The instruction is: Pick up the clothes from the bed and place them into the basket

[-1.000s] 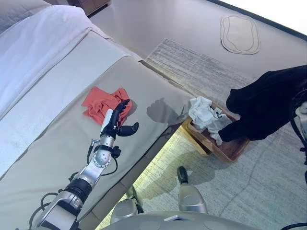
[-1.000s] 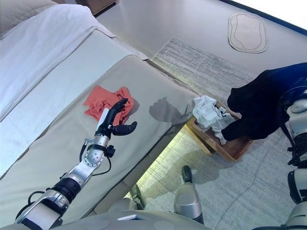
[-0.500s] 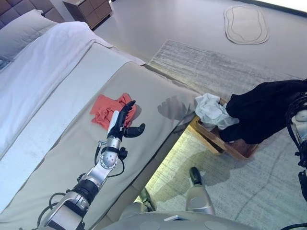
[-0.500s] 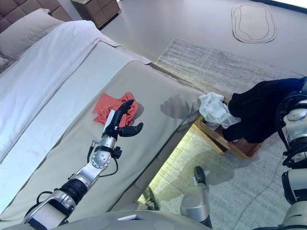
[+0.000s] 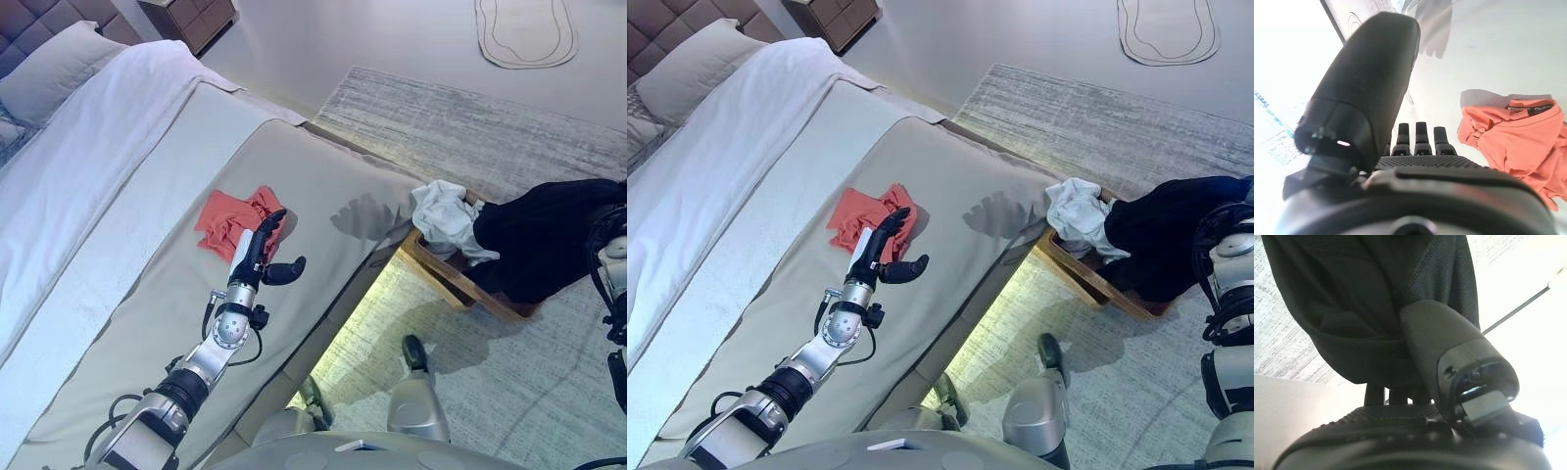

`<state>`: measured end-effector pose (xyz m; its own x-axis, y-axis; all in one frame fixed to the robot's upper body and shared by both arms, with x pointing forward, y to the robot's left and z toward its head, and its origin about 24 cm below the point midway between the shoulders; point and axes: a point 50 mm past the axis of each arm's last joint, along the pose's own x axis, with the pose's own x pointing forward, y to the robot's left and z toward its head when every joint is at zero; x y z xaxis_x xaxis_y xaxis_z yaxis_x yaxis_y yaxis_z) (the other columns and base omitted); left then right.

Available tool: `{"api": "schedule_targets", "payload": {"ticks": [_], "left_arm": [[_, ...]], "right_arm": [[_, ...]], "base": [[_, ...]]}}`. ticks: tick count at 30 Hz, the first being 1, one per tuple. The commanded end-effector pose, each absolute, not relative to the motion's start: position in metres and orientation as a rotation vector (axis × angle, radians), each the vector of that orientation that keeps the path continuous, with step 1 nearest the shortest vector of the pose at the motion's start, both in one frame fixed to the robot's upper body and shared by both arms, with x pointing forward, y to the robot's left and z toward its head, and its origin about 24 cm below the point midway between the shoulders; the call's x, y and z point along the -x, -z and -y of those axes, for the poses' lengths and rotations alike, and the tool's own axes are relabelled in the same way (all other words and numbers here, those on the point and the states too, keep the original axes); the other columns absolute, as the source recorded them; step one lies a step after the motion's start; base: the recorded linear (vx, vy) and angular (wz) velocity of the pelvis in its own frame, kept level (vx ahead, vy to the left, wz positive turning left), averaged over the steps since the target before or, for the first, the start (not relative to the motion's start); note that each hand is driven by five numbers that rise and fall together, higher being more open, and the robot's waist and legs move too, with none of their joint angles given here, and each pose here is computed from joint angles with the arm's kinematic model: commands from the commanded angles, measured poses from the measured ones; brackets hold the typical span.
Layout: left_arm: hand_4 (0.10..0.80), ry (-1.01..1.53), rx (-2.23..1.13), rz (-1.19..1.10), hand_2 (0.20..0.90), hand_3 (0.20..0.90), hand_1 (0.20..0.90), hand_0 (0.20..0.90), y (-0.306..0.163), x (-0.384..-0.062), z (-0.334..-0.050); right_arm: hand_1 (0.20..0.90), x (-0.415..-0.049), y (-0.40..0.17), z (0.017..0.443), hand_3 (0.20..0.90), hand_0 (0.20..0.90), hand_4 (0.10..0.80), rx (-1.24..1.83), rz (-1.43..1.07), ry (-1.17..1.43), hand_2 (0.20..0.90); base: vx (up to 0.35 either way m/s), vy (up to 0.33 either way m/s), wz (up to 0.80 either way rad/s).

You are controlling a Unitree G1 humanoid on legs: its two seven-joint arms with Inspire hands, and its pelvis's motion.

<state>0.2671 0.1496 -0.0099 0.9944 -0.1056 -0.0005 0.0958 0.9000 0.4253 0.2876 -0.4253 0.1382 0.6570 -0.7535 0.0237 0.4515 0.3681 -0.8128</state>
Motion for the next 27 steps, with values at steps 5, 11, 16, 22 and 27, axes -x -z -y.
{"api": "schedule_targets", "payload": {"ticks": [5,11,16,22,27], "left_arm": [[0.8,0.092,-0.411,0.221,0.9,0.9,0.9,0.9,-0.025,-0.283,-0.151],[0.8,0.091,-0.415,0.217,0.9,0.9,0.9,0.9,-0.026,-0.284,-0.154],[0.8,0.091,-0.419,0.21,0.9,0.9,0.9,0.9,-0.024,-0.283,-0.155],[0.8,0.08,-0.423,0.206,0.9,0.9,0.9,0.9,-0.024,-0.283,-0.158],[0.8,0.053,-0.422,0.199,0.9,0.9,0.9,0.9,-0.023,-0.283,-0.163]], "right_arm": [[0.9,-0.303,-0.194,0.42,0.9,0.9,0.8,0.917,-0.127,0.857,0.9],[0.9,-0.301,-0.191,0.421,0.9,0.9,0.8,0.919,-0.136,0.842,0.9],[0.9,-0.302,-0.188,0.42,0.9,0.9,0.8,0.92,-0.149,0.836,0.9],[0.9,-0.304,-0.19,0.418,0.9,0.9,0.8,0.916,-0.138,0.838,0.9],[0.9,-0.315,-0.198,0.405,0.9,0.9,0.8,0.969,-0.079,0.802,0.9]], "base": [[0.0,0.0,0.0],[0.0,0.0,0.0],[0.002,-0.002,0.01],[0.001,0.001,0.01],[0.003,0.027,0.09]]}}
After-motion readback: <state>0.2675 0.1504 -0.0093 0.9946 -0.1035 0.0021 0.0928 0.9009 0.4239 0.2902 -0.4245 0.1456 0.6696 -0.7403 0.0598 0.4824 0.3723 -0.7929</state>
